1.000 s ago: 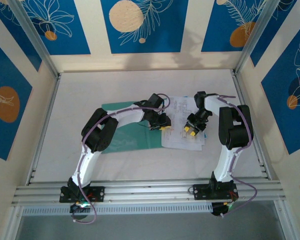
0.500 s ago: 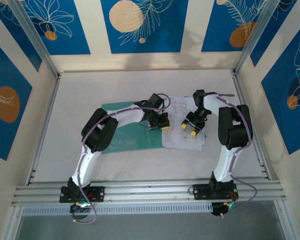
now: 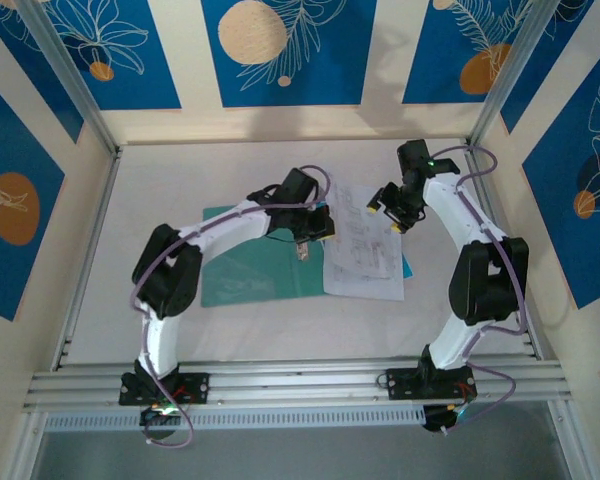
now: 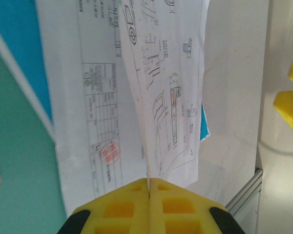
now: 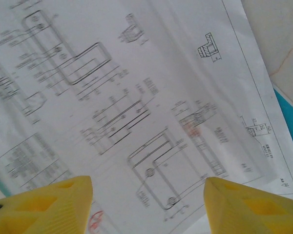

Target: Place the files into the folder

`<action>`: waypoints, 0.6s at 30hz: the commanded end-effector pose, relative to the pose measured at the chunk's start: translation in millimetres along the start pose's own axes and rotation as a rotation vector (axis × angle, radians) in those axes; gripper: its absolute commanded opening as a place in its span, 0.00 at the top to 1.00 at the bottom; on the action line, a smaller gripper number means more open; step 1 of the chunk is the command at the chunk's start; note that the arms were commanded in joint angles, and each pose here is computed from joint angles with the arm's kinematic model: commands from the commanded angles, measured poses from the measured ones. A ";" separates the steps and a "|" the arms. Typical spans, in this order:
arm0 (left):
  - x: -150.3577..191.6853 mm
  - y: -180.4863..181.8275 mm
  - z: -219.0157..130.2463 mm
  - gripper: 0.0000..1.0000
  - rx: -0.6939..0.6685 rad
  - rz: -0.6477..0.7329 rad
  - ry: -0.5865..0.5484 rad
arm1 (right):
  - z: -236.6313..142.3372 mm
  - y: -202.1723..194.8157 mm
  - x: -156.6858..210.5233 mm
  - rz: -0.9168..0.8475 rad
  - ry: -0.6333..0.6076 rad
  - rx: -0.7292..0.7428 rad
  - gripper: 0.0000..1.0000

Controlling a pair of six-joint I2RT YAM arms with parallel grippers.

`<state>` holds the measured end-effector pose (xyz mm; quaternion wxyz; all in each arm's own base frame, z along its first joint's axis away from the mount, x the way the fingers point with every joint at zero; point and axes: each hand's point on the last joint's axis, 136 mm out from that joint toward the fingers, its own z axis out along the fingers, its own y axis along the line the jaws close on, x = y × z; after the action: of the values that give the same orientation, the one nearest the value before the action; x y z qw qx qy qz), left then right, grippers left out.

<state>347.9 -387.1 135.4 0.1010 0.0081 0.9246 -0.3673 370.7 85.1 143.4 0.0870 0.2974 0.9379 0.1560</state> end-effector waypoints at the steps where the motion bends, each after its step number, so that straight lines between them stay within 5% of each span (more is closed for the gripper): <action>1: 3.3 36.8 -26.6 1.00 -0.094 -0.042 -0.008 | -10.1 2.4 9.8 -0.023 0.002 -0.016 0.36; 18: 48.4 156.0 -111.0 1.00 -0.377 -0.059 0.019 | 26.5 51.9 57.0 -0.183 0.179 -0.183 0.36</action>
<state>308.4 -222.9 105.3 0.0907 -0.0508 0.9680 -0.2286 359.3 139.6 139.1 0.0709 0.2199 0.9494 0.2126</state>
